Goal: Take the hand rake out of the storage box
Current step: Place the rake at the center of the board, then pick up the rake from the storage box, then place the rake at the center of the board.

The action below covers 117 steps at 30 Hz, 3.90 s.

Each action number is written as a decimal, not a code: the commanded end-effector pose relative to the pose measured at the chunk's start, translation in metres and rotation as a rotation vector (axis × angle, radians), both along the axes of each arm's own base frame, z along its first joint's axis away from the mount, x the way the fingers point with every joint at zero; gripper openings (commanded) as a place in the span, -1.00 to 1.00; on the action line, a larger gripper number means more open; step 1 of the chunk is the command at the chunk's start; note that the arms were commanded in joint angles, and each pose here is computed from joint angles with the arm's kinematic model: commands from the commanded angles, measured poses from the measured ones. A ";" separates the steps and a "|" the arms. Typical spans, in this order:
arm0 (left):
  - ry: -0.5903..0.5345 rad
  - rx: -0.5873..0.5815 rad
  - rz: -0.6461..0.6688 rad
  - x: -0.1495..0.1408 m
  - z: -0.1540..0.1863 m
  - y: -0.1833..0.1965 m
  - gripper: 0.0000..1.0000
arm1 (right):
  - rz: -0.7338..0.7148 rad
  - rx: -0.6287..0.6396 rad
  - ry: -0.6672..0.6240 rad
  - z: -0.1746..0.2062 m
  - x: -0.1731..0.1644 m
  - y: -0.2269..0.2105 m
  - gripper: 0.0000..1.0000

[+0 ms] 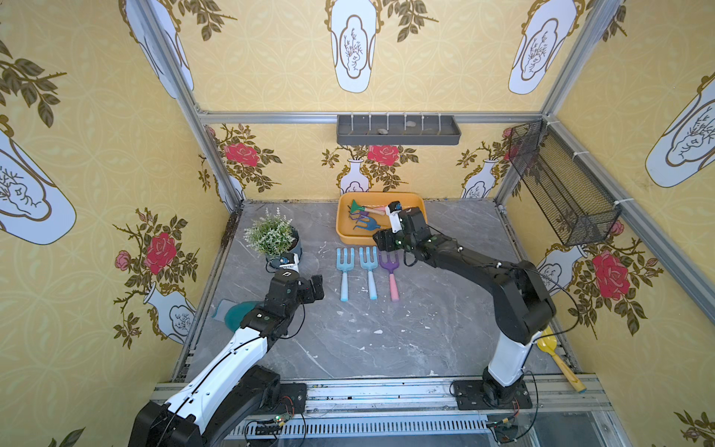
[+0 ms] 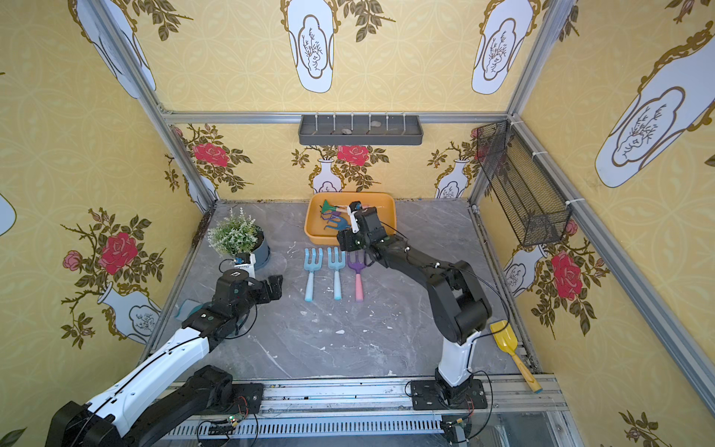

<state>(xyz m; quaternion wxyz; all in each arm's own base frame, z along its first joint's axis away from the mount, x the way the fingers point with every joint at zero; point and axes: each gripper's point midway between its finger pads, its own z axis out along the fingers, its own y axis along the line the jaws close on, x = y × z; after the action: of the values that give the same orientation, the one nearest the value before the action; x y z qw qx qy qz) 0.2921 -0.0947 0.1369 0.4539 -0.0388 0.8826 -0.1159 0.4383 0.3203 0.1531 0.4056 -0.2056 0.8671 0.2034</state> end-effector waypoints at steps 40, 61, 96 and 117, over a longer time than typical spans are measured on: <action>0.013 0.017 -0.013 0.004 -0.007 -0.002 1.00 | 0.484 -0.220 -0.118 -0.129 0.143 0.005 -0.04; 0.020 0.026 -0.008 0.005 -0.007 -0.001 1.00 | 0.526 -0.196 -0.219 -0.084 0.123 0.002 -0.84; -0.242 -0.632 -0.705 0.016 0.091 -0.203 0.79 | 0.197 1.062 0.242 0.095 -0.043 0.005 -1.00; -0.252 -0.671 -0.751 0.039 0.095 -0.228 0.20 | 0.271 1.095 0.242 0.111 -0.075 0.029 -1.00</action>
<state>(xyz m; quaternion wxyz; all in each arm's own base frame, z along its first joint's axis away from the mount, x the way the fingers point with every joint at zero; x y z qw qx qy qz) 0.3320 -0.3202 0.2184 0.4330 0.1386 0.7094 -0.5385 0.3697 0.3493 0.2407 0.2937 -0.0261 0.6738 0.6775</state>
